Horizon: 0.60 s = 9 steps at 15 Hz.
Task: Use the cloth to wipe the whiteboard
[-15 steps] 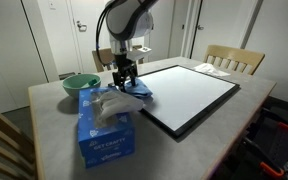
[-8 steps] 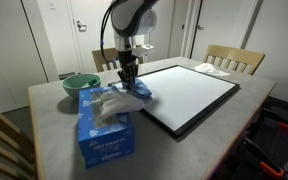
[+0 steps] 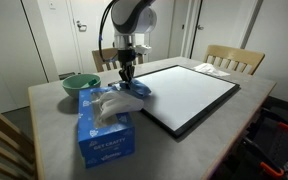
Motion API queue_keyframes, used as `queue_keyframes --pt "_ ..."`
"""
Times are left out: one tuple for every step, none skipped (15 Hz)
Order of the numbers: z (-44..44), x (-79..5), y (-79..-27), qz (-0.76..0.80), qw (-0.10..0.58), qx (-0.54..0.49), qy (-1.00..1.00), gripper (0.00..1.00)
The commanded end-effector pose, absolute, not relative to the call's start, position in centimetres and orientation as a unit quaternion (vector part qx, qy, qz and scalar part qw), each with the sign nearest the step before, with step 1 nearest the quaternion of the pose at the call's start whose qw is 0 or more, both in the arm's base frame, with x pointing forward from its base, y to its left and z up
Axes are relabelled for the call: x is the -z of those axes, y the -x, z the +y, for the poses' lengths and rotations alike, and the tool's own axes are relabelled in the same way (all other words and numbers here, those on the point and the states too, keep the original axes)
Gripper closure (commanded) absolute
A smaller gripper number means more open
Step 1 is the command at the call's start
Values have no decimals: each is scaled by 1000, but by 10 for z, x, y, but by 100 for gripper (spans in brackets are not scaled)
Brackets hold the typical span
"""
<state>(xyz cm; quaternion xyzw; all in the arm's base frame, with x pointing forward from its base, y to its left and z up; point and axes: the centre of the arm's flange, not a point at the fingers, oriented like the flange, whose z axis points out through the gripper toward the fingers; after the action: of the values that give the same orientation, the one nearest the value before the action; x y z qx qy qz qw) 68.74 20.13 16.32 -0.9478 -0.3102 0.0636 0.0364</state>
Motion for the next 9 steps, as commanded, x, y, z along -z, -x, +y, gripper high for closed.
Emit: queue_keyframes --pt "205 -162 -707 -333 53 -70 939 98" --pt "206 -163 -711 -330 53 -66 940 98" --pt "208 -164 -714 -325 55 -62 942 98" --pt "209 -165 -716 -319 55 -59 944 98" --pt "210 -166 -719 -312 58 -58 946 98" --pt "211 -169 -720 -305 62 -59 948 98" --pt "213 -171 -721 -301 71 -60 949 98" --pt "215 -174 -720 -299 83 -62 949 98" --pt "218 -177 -720 -292 93 -69 949 98"
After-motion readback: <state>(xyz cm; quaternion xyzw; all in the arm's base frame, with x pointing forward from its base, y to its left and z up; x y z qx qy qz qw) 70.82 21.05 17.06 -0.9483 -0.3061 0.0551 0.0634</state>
